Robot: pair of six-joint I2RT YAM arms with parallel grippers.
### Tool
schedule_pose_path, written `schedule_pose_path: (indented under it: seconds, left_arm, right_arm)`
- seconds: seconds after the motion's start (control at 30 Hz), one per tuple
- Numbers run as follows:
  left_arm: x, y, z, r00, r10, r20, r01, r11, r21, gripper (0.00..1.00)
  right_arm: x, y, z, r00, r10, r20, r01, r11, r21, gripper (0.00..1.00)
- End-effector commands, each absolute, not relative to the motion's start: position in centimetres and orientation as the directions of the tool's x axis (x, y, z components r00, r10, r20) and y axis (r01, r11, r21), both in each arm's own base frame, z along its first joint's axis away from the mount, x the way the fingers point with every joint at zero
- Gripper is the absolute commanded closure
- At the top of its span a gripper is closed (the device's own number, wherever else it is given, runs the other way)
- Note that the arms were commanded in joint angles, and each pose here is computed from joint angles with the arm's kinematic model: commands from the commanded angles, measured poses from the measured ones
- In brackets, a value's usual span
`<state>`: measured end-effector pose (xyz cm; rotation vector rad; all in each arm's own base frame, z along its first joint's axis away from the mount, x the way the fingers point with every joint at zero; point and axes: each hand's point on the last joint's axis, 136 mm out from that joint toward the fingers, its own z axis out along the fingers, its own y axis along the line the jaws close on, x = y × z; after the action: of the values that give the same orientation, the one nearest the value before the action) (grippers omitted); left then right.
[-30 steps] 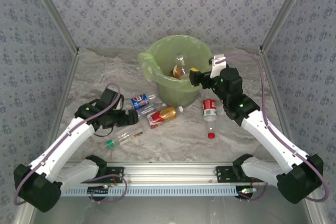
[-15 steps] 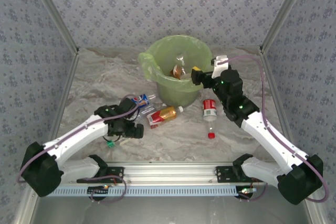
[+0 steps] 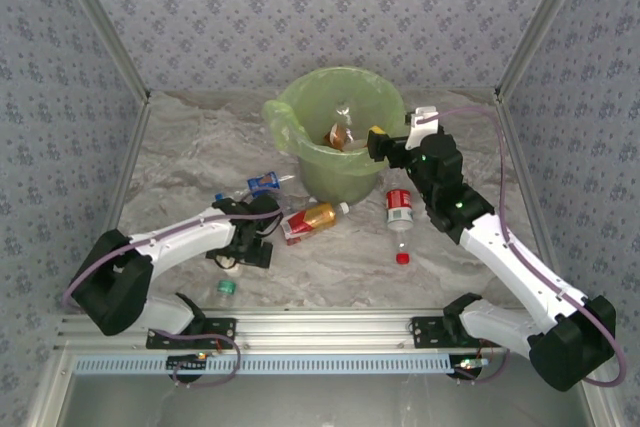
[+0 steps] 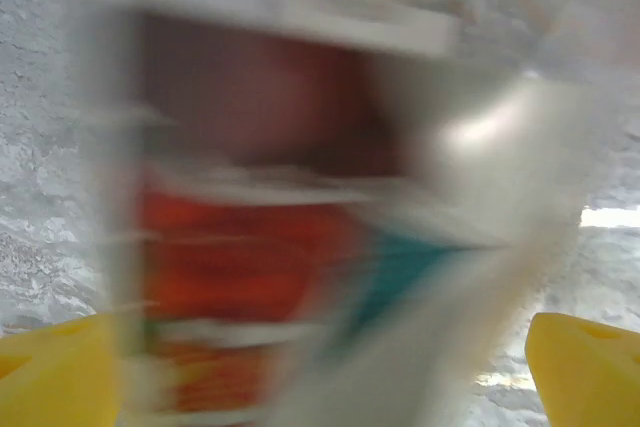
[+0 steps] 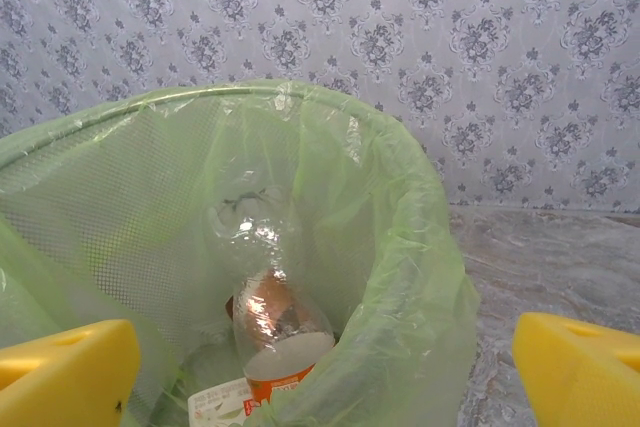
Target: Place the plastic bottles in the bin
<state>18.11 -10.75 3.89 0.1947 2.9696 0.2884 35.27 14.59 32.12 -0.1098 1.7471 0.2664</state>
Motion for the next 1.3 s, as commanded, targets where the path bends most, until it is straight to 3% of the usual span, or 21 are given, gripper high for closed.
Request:
schedule_pose_path:
  seconds: [0.0,0.17,0.4,0.6,0.83,1.1,1.23,1.27]
  left_arm:
    - [19.6,-10.9,3.9,-0.968,0.122,-0.218,0.077,0.976,0.204,0.06]
    - [20.4,-11.0,3.2,-0.968,0.079,-0.24,0.043,0.987,0.152,0.25]
    - [21.1,-11.0,3.8,-0.959,0.048,-0.28,0.02,0.994,0.103,0.37]
    - [21.6,-13.4,5.1,-0.938,0.047,-0.342,0.065,0.997,-0.04,0.52]
    - [21.5,-15.5,8.9,-0.897,0.073,-0.436,0.167,0.969,-0.181,0.67]
    - [22.3,-16.2,14.4,-0.803,-0.001,-0.595,0.211,0.934,-0.287,0.78]
    - [22.5,-16.5,16.1,-0.78,-0.048,-0.624,0.215,0.916,-0.34,1.0]
    - [22.6,-16.7,16.6,-0.774,-0.062,-0.63,0.216,0.91,-0.355,1.0]
  right_arm:
    - [35.2,13.7,33.1,-0.167,0.117,-0.979,-0.187,0.971,0.148,0.02]
    - [35.1,13.6,33.3,-0.17,0.122,-0.978,-0.183,0.971,0.153,0.02]
    - [34.8,13.5,33.3,-0.177,0.117,-0.977,-0.182,0.972,0.149,0.02]
    - [34.9,13.5,33.3,-0.183,0.113,-0.977,-0.184,0.972,0.147,0.02]
    - [35.1,13.6,33.1,-0.194,0.112,-0.975,-0.183,0.972,0.148,0.02]
    - [35.2,14.0,33.2,-0.196,0.121,-0.973,-0.198,0.967,0.16,0.02]
    - [35.1,14.0,33.3,-0.196,0.12,-0.973,-0.202,0.966,0.16,0.02]
    - [35.1,14.0,33.3,-0.195,0.12,-0.973,-0.204,0.966,0.16,0.02]
